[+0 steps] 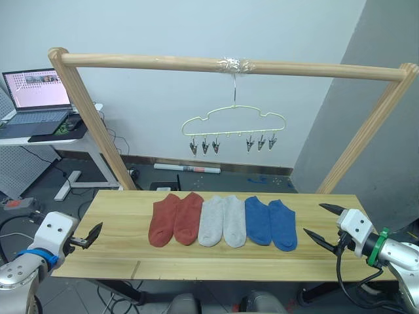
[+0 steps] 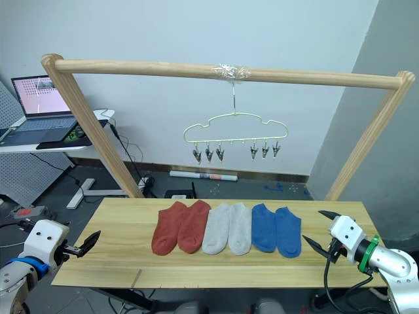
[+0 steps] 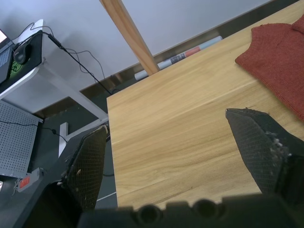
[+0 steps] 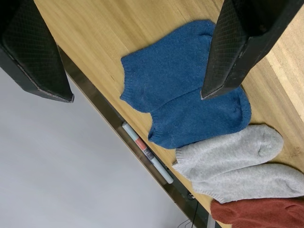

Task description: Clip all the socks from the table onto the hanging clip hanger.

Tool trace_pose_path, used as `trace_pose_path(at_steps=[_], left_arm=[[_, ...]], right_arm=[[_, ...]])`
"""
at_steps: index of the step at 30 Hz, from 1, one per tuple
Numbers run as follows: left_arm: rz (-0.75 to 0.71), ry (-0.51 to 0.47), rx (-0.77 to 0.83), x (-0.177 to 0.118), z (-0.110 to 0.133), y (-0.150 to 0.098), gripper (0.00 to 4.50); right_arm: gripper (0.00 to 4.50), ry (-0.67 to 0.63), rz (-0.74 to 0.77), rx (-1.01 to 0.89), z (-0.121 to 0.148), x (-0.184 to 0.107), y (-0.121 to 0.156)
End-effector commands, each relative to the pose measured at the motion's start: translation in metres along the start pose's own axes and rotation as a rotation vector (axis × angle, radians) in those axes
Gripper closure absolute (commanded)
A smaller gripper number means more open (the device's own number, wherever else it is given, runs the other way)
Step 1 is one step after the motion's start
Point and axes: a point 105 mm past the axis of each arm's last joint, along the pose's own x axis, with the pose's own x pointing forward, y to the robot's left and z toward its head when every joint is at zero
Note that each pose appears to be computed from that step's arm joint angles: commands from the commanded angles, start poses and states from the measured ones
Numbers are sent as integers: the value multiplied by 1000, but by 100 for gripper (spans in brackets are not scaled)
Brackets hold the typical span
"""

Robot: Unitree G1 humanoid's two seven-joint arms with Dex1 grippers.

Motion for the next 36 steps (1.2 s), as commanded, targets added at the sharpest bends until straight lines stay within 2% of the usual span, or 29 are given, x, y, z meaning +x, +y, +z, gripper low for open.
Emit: trace_pose_path(at_steps=[1, 12, 16, 24, 30, 36], left_arm=[[24, -63, 18, -4, 19, 9, 3], [-1, -191, -16, -9, 37, 10, 3], [7, -188, 21, -9, 37, 8, 3], [4, -196, -1, -8, 37, 3, 3], [-31, -291, -42, 8, 62, -23, 3], [-79, -429, -147, 35, 111, -69, 3]], right_arm=[[0, -27, -14, -39, 9, -3, -6], [0, -53, -54, -19, 14, -4, -6], [0, -65, -83, -23, 16, -4, -9], [0, -66, -135, -49, 19, -4, -10], [0, -131, -172, -16, 37, 0, -4], [0, -211, -107, 7, 68, 8, 15]])
